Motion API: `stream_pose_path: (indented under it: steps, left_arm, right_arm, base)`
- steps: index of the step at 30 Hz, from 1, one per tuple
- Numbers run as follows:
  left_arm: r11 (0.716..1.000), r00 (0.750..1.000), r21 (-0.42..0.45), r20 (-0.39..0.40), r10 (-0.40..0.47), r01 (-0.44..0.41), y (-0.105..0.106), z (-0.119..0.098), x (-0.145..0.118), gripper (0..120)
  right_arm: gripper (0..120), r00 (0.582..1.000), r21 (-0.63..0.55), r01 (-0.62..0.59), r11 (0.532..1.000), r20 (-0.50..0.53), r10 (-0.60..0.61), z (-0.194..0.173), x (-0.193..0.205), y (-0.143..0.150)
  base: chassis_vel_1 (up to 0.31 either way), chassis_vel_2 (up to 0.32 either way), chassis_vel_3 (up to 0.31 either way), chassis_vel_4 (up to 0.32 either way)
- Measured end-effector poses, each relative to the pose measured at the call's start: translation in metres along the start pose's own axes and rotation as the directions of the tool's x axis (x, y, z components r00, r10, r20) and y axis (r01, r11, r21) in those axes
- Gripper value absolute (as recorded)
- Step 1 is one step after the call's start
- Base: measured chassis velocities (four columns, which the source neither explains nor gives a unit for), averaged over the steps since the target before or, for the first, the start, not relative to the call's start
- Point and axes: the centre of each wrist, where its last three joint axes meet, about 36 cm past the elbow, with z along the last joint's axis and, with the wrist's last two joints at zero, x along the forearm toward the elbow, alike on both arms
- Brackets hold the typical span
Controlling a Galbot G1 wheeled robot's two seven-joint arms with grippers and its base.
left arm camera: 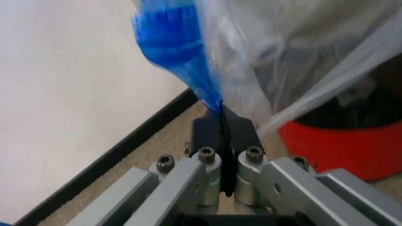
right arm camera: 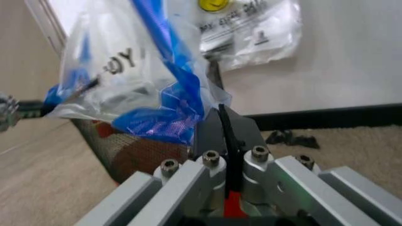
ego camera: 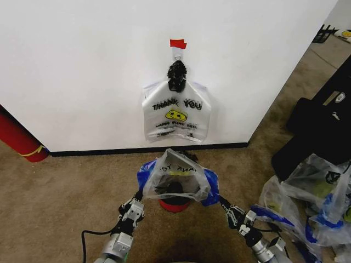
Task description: Pick up the garbage bag from the wall and place it over the trash bin.
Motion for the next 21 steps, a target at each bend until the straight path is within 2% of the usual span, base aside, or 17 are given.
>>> stream_pose_path:
  steps: [8,12,21]
  left_arm:
    - [0.998,1.000,-0.052,-0.011,0.016,-0.017,0.002,0.014,-0.004,0]
    - [0.995,0.999,-0.096,-0.008,0.033,-0.034,0.002,0.021,-0.007,0]
    - [0.991,0.999,-0.127,-0.001,0.042,-0.042,0.004,0.026,-0.014,0]
  right_arm:
    - [0,0.998,-0.043,-0.054,0.998,0.025,0.055,0.009,-0.010,-0.001]
    - [0,0.991,-0.108,-0.110,0.988,0.066,0.118,0.014,-0.024,0.004]
    - [0,0.979,-0.162,-0.165,0.973,0.089,0.181,0.023,-0.044,0.008]
  base:
    - [0.000,0.000,0.000,0.000]
    - [0.000,0.000,0.000,0.000]
    - [0.000,0.000,0.000,0.000]
